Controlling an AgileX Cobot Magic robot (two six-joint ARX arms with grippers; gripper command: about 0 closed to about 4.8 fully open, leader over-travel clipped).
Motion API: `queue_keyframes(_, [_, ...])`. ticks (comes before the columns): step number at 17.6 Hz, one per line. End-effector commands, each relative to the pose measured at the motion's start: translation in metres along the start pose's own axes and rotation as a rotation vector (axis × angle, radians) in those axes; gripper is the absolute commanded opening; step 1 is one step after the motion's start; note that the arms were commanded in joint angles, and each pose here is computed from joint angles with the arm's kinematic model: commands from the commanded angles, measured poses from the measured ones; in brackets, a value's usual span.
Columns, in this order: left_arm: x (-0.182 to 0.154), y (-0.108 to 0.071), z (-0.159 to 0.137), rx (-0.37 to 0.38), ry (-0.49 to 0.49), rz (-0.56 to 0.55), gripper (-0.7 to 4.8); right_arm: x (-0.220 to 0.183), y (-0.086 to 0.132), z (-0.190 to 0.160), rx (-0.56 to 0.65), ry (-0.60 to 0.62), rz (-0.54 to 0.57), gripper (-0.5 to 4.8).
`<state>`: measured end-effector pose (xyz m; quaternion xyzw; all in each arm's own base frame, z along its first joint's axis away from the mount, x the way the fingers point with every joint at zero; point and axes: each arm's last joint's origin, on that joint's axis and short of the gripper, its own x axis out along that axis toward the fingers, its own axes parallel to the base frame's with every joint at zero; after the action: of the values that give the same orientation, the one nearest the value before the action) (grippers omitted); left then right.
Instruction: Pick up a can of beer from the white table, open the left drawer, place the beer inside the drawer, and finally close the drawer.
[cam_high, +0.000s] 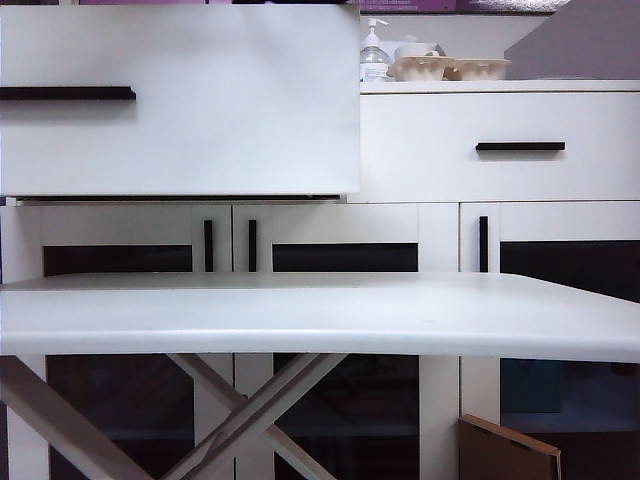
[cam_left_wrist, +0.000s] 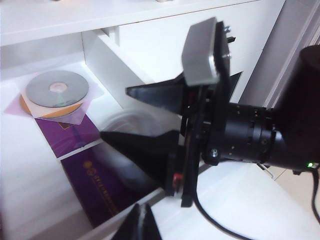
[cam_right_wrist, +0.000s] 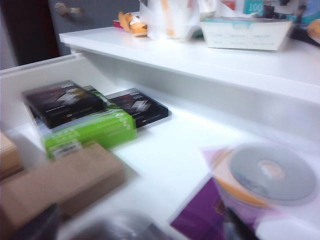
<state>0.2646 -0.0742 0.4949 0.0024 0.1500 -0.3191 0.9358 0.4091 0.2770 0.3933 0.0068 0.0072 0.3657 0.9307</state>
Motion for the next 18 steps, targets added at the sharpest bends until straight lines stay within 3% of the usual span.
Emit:
queue_keyframes(1, [-0.002,-0.001,0.002,0.013,-0.012,-0.001,-0.06,-0.002,0.002,0.003,0.001,-0.002,0.017,4.45])
queue_keyframes(4, [-0.002,-0.001,0.002,0.013,-0.012,-0.001,-0.06,-0.004,0.002,0.009,0.001,0.001,0.015,4.39])
queue_keyframes(5, [-0.002,-0.001,0.002,0.013,-0.012,-0.001,-0.06,-0.005,0.002,0.012,0.0,0.002,0.012,4.15])
queue_keyframes(6, [-0.002,-0.001,0.002,0.013,-0.012,-0.001,-0.06,-0.006,0.003,0.016,-0.008,0.001,0.013,3.13])
queue_keyframes(8, [-0.002,-0.001,0.002,0.013,-0.011,0.0,-0.06,-0.008,0.003,0.022,-0.02,0.008,0.013,0.56])
queue_keyframes(9, [-0.002,-0.001,0.002,0.013,-0.011,0.0,-0.06,-0.011,0.004,0.027,-0.018,0.02,0.012,0.12])
queue_keyframes(12, [-0.003,-0.001,-0.001,-0.001,0.023,0.017,-0.06,-0.035,0.006,0.053,-0.009,0.092,-0.038,0.08])
queue_keyframes(14, [-0.005,-0.001,-0.009,0.036,0.096,0.06,-0.06,-0.063,0.01,0.072,-0.01,0.157,-0.096,-0.01])
queue_keyframes(18, [-0.007,-0.001,-0.016,0.009,0.172,0.078,-0.06,-0.132,0.02,0.113,-0.117,0.225,-0.101,-0.01])
